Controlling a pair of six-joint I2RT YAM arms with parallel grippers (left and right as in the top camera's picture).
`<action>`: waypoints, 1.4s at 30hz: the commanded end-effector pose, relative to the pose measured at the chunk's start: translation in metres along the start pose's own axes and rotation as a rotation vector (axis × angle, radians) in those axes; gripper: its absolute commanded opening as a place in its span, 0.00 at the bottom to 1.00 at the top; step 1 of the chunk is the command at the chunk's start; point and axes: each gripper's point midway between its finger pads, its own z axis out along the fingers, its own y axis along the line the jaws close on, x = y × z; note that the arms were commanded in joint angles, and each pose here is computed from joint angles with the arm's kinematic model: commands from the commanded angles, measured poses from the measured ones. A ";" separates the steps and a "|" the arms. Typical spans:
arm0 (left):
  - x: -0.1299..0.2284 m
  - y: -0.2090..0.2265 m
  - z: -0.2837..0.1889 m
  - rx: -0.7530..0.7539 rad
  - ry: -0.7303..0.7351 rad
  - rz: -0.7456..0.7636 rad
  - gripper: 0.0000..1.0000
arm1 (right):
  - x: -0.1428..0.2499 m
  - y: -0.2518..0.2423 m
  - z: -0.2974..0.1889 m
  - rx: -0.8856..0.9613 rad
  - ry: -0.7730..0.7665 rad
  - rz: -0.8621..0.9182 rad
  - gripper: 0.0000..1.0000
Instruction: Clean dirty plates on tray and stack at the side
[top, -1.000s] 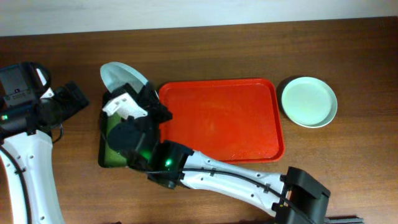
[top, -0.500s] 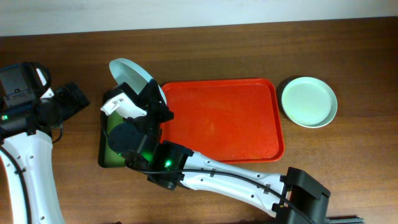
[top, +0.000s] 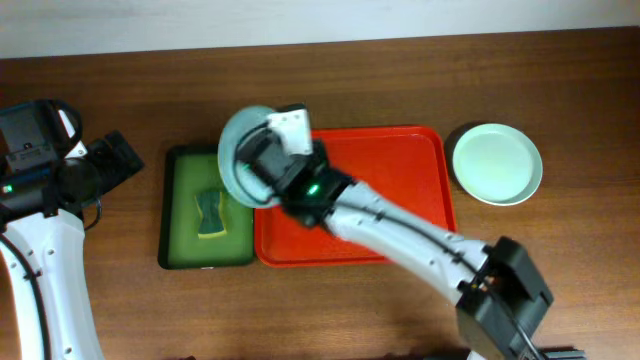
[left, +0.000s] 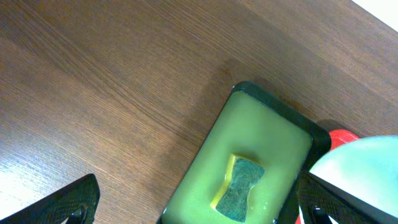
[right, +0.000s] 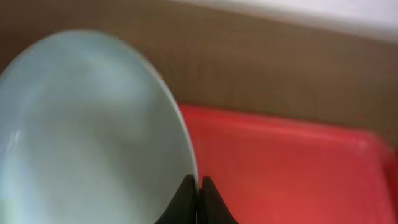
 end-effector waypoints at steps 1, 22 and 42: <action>-0.003 0.001 -0.005 -0.003 -0.018 -0.013 0.99 | -0.025 -0.057 -0.003 -0.201 0.166 0.320 0.04; -0.003 0.001 -0.005 -0.003 -0.018 -0.013 0.99 | 0.141 -0.414 0.014 0.147 0.446 0.808 0.64; -0.003 0.001 -0.005 -0.003 -0.018 -0.013 0.99 | 0.113 -0.240 0.024 -0.277 0.531 0.060 0.98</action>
